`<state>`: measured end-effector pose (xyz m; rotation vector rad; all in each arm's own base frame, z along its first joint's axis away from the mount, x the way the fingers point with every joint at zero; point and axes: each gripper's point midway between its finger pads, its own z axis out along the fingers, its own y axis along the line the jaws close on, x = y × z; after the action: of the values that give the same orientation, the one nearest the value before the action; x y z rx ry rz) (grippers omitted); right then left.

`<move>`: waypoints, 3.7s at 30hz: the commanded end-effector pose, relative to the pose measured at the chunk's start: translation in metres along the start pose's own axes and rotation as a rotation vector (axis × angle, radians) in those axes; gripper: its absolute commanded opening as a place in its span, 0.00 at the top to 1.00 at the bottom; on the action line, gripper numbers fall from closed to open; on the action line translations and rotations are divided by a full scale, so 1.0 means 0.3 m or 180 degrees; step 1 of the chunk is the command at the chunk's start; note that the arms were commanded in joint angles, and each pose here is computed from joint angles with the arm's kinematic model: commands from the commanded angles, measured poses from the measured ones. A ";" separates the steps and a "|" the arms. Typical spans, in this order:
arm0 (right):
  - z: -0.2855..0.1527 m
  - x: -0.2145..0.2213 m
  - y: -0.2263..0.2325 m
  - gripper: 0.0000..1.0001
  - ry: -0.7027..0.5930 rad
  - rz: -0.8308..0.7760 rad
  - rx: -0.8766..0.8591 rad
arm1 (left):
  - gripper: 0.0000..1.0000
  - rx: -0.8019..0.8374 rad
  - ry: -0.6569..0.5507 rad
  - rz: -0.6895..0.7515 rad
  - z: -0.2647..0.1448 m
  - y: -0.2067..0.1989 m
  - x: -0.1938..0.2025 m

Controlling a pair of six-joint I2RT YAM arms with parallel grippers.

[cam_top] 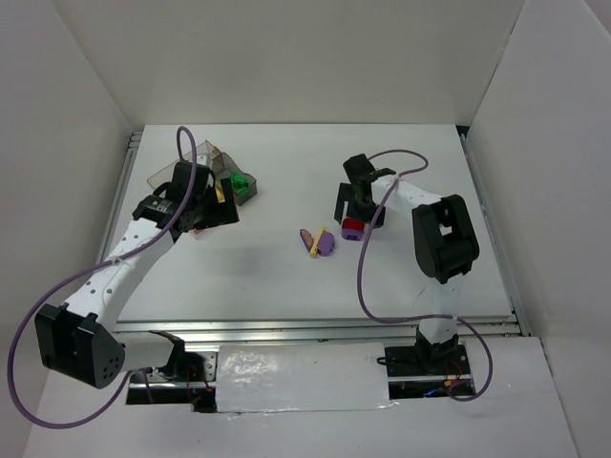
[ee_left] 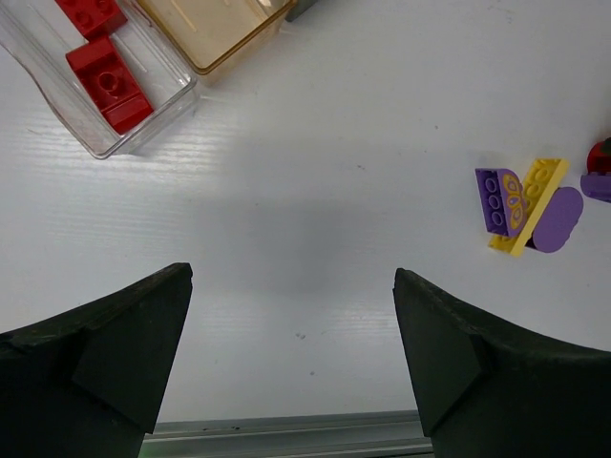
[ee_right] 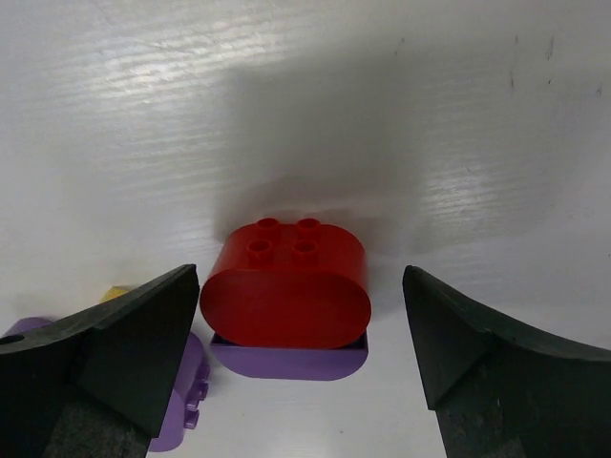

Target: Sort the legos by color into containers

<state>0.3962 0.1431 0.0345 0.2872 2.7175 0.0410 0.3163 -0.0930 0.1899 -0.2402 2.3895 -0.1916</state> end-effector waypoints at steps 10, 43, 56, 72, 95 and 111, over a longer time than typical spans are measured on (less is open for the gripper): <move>-0.022 0.018 -0.011 0.61 -0.0051 0.0133 -0.0020 | 0.01 0.0275 -0.0096 0.0027 -0.008 -0.067 -0.012; -0.839 0.045 0.181 1.00 -0.1445 0.2760 -0.1649 | 0.00 0.3539 -0.0586 0.0664 -0.184 -0.888 0.073; -0.872 0.045 0.249 1.00 -0.1486 0.2512 -0.1714 | 0.81 0.3609 -0.0661 0.0773 -0.236 -0.905 0.043; -0.773 -0.130 -0.116 1.00 -0.2225 0.2864 -0.0965 | 1.00 0.1820 -0.0961 -0.0159 -0.042 -0.312 -0.178; -0.733 -0.034 0.147 1.00 -0.1748 0.1192 -0.1918 | 1.00 -0.0753 -0.0329 -0.1356 0.286 0.390 -0.339; -0.717 0.069 0.234 1.00 -0.1434 0.0603 -0.2389 | 0.76 -0.0795 -0.1127 -0.1474 0.430 0.547 -0.663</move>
<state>0.3075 0.2063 0.2186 0.3757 2.0719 0.8363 0.5002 0.0881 0.1686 -0.9281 2.0795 -0.0719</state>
